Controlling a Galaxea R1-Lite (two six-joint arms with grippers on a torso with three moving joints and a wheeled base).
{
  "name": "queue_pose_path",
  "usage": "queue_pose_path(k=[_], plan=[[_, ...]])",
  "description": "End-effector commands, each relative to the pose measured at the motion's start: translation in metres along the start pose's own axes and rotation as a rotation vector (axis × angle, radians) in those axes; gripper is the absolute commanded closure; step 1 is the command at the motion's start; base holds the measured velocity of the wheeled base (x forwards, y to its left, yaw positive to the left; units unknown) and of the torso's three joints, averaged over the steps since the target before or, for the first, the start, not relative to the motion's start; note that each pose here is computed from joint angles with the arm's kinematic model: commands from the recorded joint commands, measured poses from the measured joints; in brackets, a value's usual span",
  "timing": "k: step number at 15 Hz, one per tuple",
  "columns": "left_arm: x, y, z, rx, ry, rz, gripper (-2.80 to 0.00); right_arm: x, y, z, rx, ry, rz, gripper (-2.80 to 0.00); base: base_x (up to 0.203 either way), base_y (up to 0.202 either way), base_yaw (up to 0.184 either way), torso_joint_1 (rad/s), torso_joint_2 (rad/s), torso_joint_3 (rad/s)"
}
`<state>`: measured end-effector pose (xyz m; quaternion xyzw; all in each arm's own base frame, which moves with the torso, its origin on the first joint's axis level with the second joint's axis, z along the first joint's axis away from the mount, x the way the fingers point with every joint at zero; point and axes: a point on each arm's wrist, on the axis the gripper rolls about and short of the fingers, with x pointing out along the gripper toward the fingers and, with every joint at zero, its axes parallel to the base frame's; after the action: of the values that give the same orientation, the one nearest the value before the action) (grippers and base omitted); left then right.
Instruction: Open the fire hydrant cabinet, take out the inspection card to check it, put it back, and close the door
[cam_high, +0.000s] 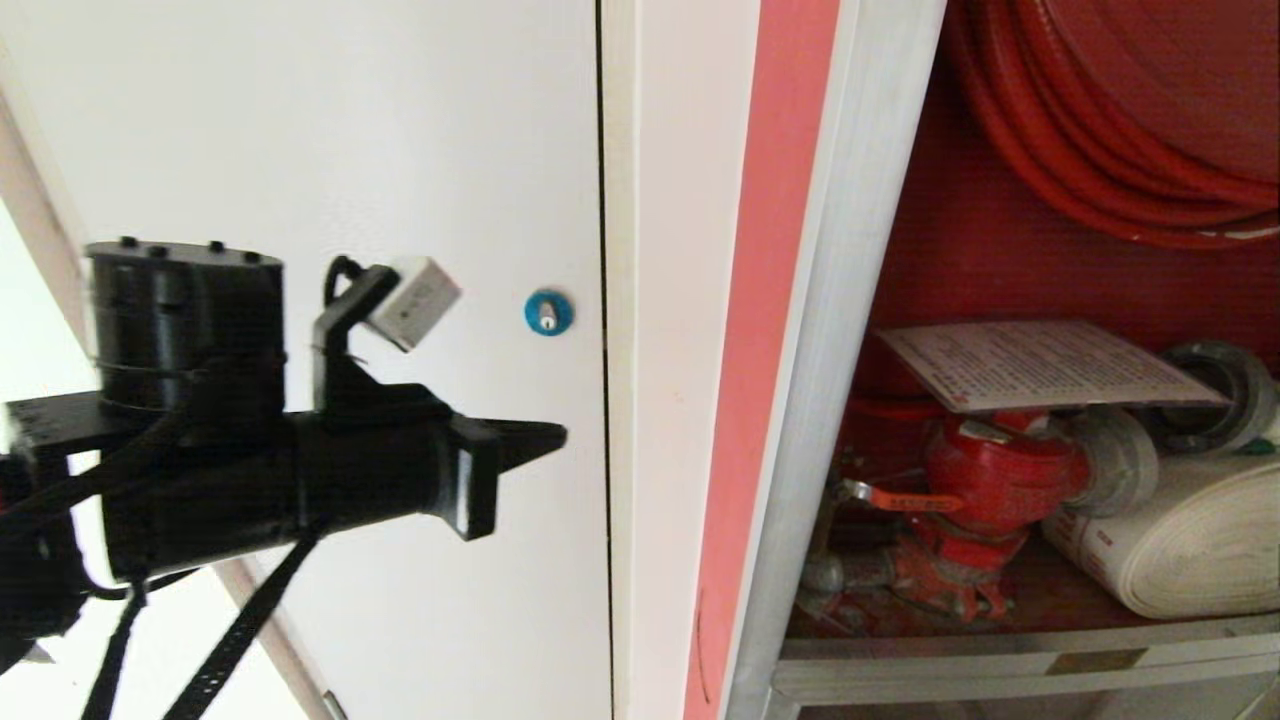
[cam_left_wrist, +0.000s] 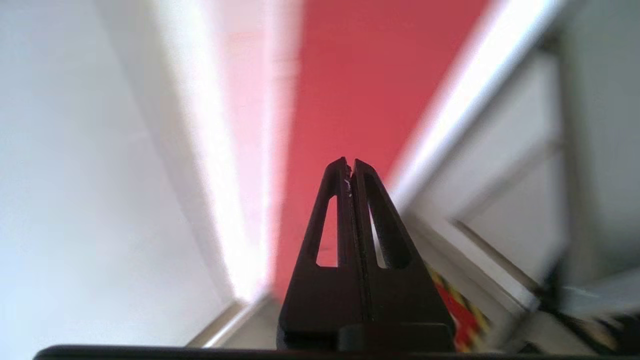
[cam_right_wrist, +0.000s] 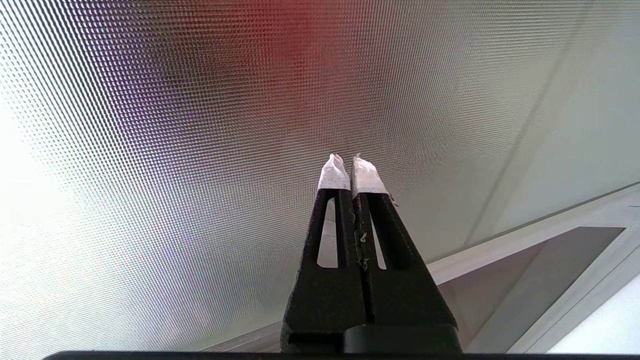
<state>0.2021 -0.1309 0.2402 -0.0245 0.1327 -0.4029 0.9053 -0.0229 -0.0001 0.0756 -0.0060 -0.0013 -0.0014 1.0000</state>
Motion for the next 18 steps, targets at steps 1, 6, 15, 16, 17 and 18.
queue_pose_path(k=[1,6,15,16,17,18], plan=[[-0.055,0.018,0.002,0.005,-0.102,0.161,0.00,0.000,0.000,0.000,0.000,-0.001,0.000,0.00,0.000,0.000,0.000,0.000,0.00,0.000],[-0.132,0.003,-0.009,0.059,-0.262,0.319,0.00,0.000,0.000,0.000,0.000,-0.001,0.000,0.00,0.000,0.000,0.000,0.000,0.00,0.000],[-0.231,-0.065,-0.047,0.165,-0.534,0.604,0.00,0.000,0.000,0.000,0.000,-0.001,0.000,0.00,0.000,0.000,0.000,0.000,0.00,0.000],[-0.238,-0.068,-0.051,0.193,-0.548,0.676,0.00,0.000,0.000,0.000,0.000,-0.001,0.000,0.00,0.000,0.000,0.000,0.000,0.00,0.000],[-0.242,-0.071,-0.057,0.221,-0.533,0.730,0.00,0.000,0.000,0.000,0.000,-0.001,0.000,0.00,0.000,0.000,0.000,0.000,0.00,0.000],[-0.245,-0.073,-0.062,0.246,-0.506,0.764,0.00,0.000,0.000,0.000,0.000,-0.001,0.000,0.00,0.000,0.000,0.000,0.000,0.00,0.000]])
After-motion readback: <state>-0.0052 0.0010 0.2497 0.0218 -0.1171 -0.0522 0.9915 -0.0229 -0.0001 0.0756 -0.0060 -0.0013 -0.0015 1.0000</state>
